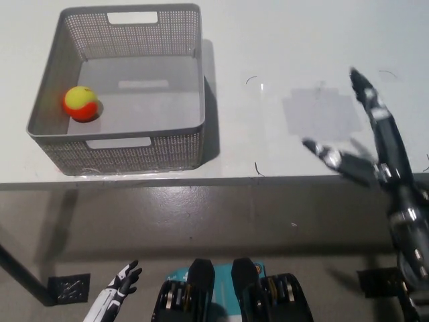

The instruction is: Use the right hand to pick up a tennis ball and put it into a container on the left side

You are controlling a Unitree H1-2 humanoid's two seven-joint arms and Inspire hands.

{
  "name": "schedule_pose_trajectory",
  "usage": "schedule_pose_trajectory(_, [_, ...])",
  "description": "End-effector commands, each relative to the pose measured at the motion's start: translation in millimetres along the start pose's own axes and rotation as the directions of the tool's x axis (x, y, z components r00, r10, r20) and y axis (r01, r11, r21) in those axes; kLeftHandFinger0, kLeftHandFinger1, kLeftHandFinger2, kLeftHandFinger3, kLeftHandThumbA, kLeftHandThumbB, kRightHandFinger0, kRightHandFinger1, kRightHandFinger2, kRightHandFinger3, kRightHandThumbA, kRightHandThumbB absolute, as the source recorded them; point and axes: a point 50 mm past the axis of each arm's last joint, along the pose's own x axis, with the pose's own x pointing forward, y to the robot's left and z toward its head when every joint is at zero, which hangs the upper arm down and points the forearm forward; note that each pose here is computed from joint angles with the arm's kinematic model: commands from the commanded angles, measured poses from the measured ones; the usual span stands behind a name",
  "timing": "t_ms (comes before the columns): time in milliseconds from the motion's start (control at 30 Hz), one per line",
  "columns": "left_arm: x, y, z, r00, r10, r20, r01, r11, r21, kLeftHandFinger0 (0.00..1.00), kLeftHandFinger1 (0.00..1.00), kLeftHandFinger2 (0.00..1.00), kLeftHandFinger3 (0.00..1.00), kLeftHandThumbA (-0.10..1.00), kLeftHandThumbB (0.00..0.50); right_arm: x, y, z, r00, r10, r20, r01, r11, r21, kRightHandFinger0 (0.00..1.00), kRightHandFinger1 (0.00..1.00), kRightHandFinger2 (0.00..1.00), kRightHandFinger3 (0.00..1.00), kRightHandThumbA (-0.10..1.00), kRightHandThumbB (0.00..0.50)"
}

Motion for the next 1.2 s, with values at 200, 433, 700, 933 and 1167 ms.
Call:
schedule_pose_trajectory(200, [-3.7, 7.4, 3.6, 0.995, 0.039, 0.087, -0.039, 0.999, 0.0, 1.0, 1.0, 1.0, 1.0, 1.0, 0.323, -88.3, 7.4, -13.8, 0.999, -0.021, 0.044, 0.009, 0.964, 0.267, 1.0, 1.0, 1.0, 1.0, 1.0, 0.254])
schedule_pose_trajectory(433, [-1.2, 11.2, 4.5, 0.994, 0.048, 0.101, -0.046, 0.999, -0.024, 1.0, 1.0, 1.0, 1.0, 1.0, 0.316, -139.8, 29.0, -69.7, 0.99, 0.031, -0.135, 0.006, 0.964, 0.266, 1.0, 1.0, 1.0, 1.0, 1.0, 0.239])
schedule_pose_trajectory(700, [2.5, 11.6, 7.2, 0.992, 0.061, 0.112, -0.058, 0.998, -0.035, 1.0, 1.0, 1.0, 1.0, 1.0, 0.286, -176.5, 31.3, -102.9, 0.956, 0.055, -0.287, 0.024, 0.964, 0.265, 1.0, 1.0, 1.0, 1.0, 1.0, 0.232])
schedule_pose_trajectory(933, [0.8, 10.2, 5.4, 0.991, 0.076, 0.113, -0.071, 0.996, -0.05, 1.0, 1.0, 1.0, 1.0, 1.0, 0.278, -179.2, 32.7, -125.9, 0.94, 0.089, -0.328, 0.015, 0.953, 0.303, 1.0, 1.0, 1.0, 1.0, 1.0, 0.231])
schedule_pose_trajectory(1167, [-1.0, 11.0, 5.1, 0.992, 0.087, 0.091, -0.082, 0.995, -0.05, 1.0, 1.0, 1.0, 1.0, 1.0, 0.285, -176.5, 31.5, -132.1, 0.934, 0.102, -0.343, 0.015, 0.947, 0.322, 1.0, 1.0, 1.0, 1.0, 1.0, 0.218])
